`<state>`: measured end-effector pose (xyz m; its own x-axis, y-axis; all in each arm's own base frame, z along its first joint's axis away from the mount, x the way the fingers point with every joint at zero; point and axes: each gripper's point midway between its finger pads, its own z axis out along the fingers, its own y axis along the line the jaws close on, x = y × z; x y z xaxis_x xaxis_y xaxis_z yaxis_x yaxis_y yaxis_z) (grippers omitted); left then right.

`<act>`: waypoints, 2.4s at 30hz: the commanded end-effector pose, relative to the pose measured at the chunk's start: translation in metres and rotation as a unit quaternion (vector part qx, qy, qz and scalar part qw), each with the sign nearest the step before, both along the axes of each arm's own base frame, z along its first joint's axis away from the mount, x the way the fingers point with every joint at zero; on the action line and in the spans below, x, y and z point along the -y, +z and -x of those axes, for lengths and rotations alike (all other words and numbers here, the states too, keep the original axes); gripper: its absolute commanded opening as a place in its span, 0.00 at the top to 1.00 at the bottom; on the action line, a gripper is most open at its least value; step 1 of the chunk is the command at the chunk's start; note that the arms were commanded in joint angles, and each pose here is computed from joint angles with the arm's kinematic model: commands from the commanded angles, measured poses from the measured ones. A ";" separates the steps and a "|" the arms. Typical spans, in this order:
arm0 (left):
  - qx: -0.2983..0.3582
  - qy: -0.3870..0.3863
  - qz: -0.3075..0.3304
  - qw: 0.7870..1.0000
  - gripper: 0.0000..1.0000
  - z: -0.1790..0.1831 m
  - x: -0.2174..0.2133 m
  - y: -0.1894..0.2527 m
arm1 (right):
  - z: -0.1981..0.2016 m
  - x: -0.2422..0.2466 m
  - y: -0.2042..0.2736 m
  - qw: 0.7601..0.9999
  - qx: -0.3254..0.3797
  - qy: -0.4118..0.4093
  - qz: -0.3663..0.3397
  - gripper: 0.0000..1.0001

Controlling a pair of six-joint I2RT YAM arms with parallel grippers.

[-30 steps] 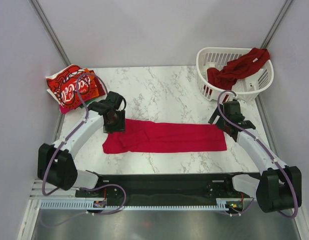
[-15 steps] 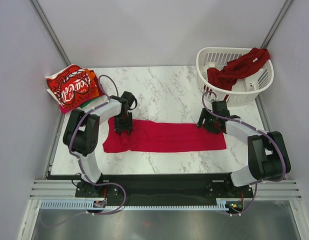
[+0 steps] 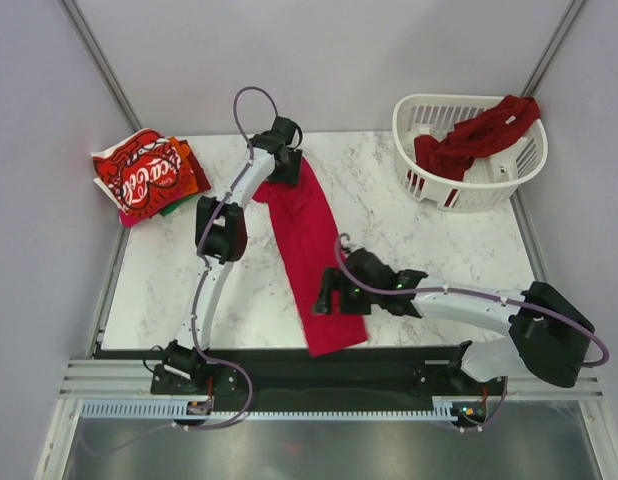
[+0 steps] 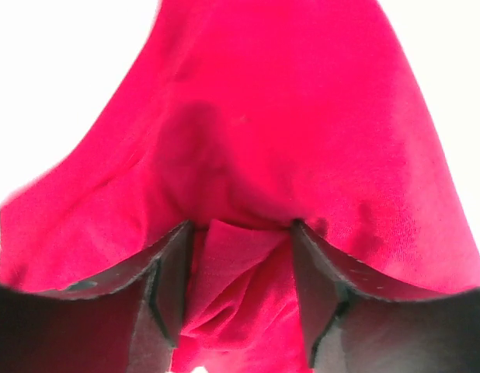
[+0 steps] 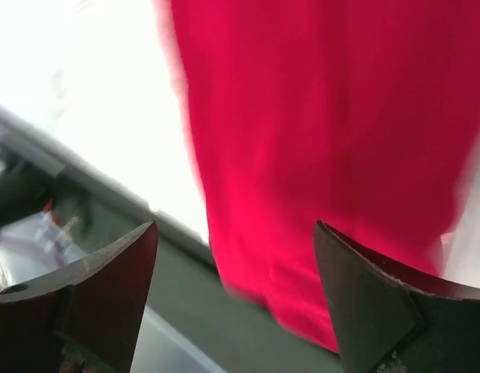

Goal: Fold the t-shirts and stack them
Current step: Fold the tshirt

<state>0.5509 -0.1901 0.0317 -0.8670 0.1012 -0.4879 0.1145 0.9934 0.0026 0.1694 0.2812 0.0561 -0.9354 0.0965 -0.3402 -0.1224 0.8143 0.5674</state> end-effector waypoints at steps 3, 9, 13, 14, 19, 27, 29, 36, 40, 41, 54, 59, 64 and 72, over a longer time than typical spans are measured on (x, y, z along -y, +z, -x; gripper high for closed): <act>0.132 -0.120 0.036 0.983 0.25 -0.039 0.038 0.079 | 0.014 -0.081 0.086 0.996 0.053 0.044 -0.062 0.08; 0.259 -0.158 0.071 0.950 0.10 -0.029 0.061 0.207 | -0.019 -0.064 0.110 0.985 0.166 0.036 0.026 0.04; 0.316 -0.102 0.046 0.942 0.00 -0.012 0.030 0.278 | -0.061 -0.045 0.135 0.967 0.243 0.008 0.078 0.02; 0.322 -0.089 0.037 0.942 0.00 -0.005 0.021 0.288 | -0.075 -0.042 0.144 0.963 0.256 0.001 0.080 0.02; 0.315 -0.018 0.030 0.948 0.00 0.077 -0.032 0.315 | -0.178 -0.017 0.173 0.956 0.278 -0.054 0.079 0.07; 0.211 0.028 0.156 0.965 0.06 0.238 -0.057 0.228 | -0.326 -0.066 0.113 0.952 0.287 0.004 0.105 0.19; 0.167 -0.003 0.190 0.967 0.09 0.274 -0.048 0.195 | -0.360 -0.074 0.127 0.942 0.314 -0.005 0.115 0.14; 0.156 -0.026 0.253 0.954 0.12 0.336 -0.048 0.171 | -0.442 -0.063 0.055 0.940 0.315 -0.068 0.117 0.10; 0.162 -0.037 0.258 0.952 0.12 0.347 -0.051 0.164 | -0.457 -0.051 0.038 0.933 0.324 -0.093 0.129 0.10; 0.164 -0.037 0.259 0.951 0.12 0.348 -0.051 0.164 | -0.457 -0.051 0.031 0.932 0.324 -0.093 0.136 0.10; 0.159 -0.041 0.249 0.954 0.14 0.343 -0.050 0.157 | -0.451 -0.071 -0.016 0.956 0.273 -0.081 0.069 0.53; 0.159 -0.039 0.249 0.955 0.15 0.342 -0.051 0.156 | -0.457 -0.053 -0.019 0.953 0.262 -0.124 0.086 1.00; 0.159 -0.035 0.246 0.955 0.16 0.342 -0.052 0.155 | -0.472 0.005 -0.015 0.934 0.255 -0.211 0.134 1.00; 0.159 -0.030 0.242 0.957 0.16 0.340 -0.053 0.154 | -0.484 0.019 -0.015 0.929 0.255 -0.238 0.125 0.91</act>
